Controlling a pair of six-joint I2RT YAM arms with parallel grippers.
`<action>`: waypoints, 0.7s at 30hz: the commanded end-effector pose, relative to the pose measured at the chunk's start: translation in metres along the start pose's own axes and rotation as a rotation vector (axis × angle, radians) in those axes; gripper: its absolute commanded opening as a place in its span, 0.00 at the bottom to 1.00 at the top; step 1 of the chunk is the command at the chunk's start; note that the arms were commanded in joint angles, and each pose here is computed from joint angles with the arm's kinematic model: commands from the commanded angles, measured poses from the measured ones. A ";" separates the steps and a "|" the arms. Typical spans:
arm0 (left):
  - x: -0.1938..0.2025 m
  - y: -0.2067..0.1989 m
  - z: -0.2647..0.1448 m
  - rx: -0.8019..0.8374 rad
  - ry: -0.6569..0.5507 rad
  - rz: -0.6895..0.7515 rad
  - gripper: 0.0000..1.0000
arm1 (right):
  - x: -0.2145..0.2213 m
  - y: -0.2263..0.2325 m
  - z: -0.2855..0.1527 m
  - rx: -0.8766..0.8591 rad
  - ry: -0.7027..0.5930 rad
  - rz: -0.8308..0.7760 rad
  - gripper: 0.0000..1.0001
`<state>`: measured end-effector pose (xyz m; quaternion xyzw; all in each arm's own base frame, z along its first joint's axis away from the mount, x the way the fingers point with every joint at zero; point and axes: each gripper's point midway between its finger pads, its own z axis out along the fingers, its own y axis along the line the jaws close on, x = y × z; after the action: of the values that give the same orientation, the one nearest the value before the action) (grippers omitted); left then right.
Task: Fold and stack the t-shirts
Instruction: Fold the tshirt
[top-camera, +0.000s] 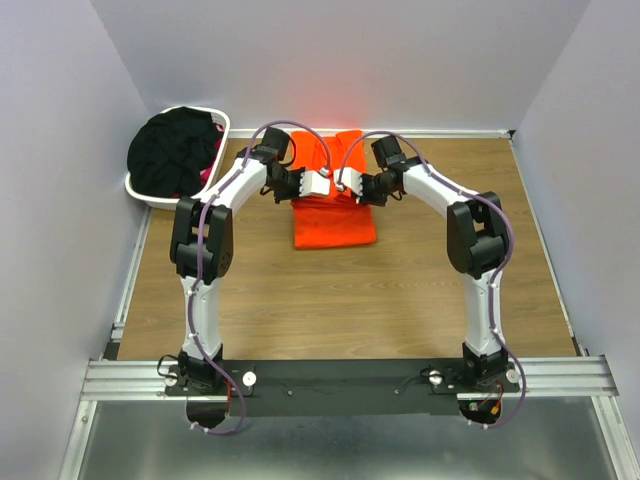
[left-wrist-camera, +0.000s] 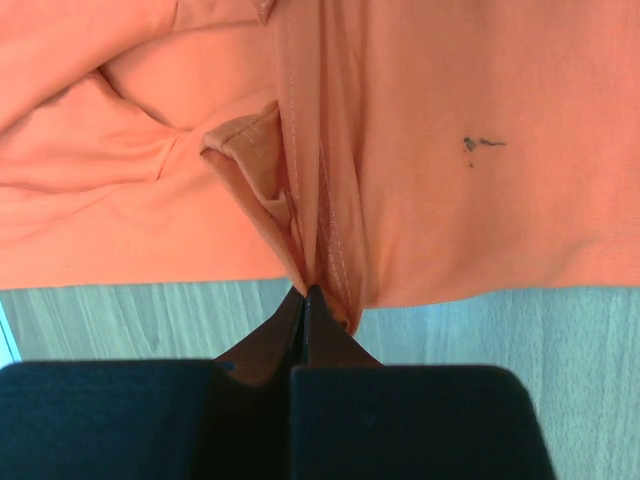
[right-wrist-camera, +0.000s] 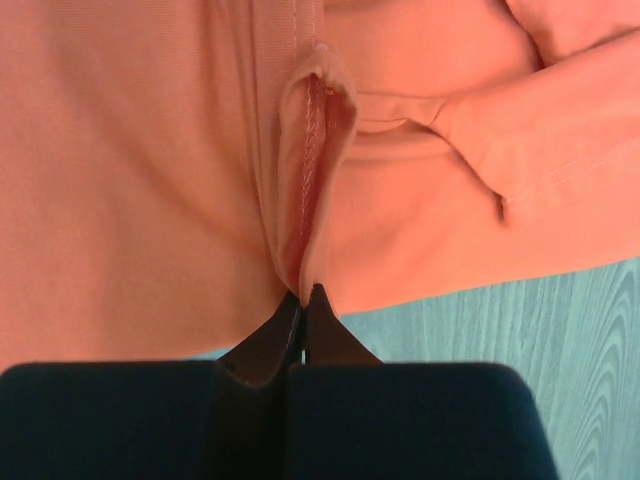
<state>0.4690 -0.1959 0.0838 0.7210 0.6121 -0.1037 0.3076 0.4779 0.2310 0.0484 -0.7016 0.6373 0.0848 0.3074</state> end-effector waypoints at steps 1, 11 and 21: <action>0.015 0.012 0.000 -0.020 0.024 -0.008 0.00 | 0.012 -0.004 0.006 -0.013 0.024 0.028 0.01; 0.017 0.025 0.003 -0.044 0.030 -0.002 0.00 | 0.016 -0.009 0.009 -0.005 0.031 0.031 0.00; 0.014 0.032 -0.008 -0.058 0.031 0.016 0.00 | 0.011 -0.019 -0.001 0.021 0.017 0.016 0.00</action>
<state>0.4950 -0.1969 0.0891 0.7184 0.6085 -0.0902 0.3249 0.4925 0.2309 0.0491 -0.6977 0.6386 0.0800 0.3146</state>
